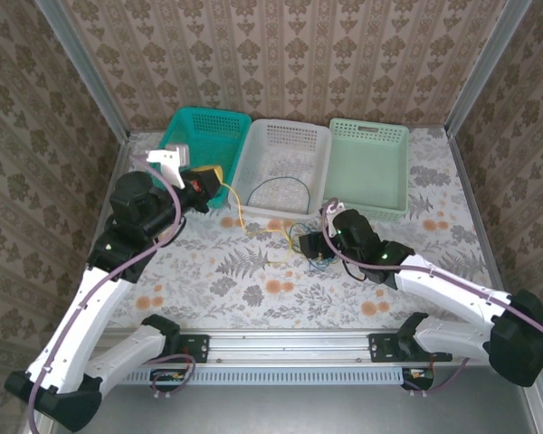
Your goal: Untangle the cables
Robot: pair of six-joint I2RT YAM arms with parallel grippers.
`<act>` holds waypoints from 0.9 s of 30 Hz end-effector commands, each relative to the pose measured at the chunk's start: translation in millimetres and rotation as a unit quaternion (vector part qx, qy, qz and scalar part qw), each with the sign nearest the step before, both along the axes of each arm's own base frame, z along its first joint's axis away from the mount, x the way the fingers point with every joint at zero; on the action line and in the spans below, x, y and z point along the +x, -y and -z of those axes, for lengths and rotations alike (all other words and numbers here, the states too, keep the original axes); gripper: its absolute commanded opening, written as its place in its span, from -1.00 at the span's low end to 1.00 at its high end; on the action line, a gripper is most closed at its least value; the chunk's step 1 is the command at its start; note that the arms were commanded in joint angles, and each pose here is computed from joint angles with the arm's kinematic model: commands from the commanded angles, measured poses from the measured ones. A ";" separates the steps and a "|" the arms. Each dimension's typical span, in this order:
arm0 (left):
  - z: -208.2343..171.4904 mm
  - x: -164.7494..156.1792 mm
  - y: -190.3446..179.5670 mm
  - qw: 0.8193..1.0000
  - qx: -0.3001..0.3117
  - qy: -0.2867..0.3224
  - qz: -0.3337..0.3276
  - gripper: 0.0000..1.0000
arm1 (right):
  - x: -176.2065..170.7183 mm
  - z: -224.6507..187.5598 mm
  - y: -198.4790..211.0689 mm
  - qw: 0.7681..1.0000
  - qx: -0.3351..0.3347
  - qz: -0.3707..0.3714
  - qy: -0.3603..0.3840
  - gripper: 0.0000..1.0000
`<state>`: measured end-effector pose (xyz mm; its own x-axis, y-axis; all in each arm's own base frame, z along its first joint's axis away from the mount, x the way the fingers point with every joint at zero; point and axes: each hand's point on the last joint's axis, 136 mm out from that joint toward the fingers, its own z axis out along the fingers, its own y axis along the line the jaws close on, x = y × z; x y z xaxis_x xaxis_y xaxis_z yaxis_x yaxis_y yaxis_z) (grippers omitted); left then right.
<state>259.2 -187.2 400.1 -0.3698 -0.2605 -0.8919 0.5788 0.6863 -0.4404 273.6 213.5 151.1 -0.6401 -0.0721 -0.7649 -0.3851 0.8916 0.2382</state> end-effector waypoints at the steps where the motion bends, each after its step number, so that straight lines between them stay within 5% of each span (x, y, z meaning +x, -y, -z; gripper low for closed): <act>1: -38.9 -1.7 -0.5 0.998 0.006 0.061 0.002 -1.00 | 8.0 -12.8 -7.1 1.000 0.003 -0.003 0.020 0.66; 11: -77.9 44.1 -37.6 0.983 0.112 0.116 -0.084 -1.00 | 5.7 -4.4 3.0 1.000 -0.008 0.017 0.012 0.66; 27: -111.1 125.7 -88.6 0.971 0.123 0.157 -0.133 -1.00 | -0.1 2.0 18.9 0.999 -0.030 0.036 0.008 0.66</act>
<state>379.1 -95.5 490.6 -0.0889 -0.0952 -0.9915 0.3963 0.9099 -0.1229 275.9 203.1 153.0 -0.6270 -0.0699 -0.7758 -0.3496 0.9153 0.2001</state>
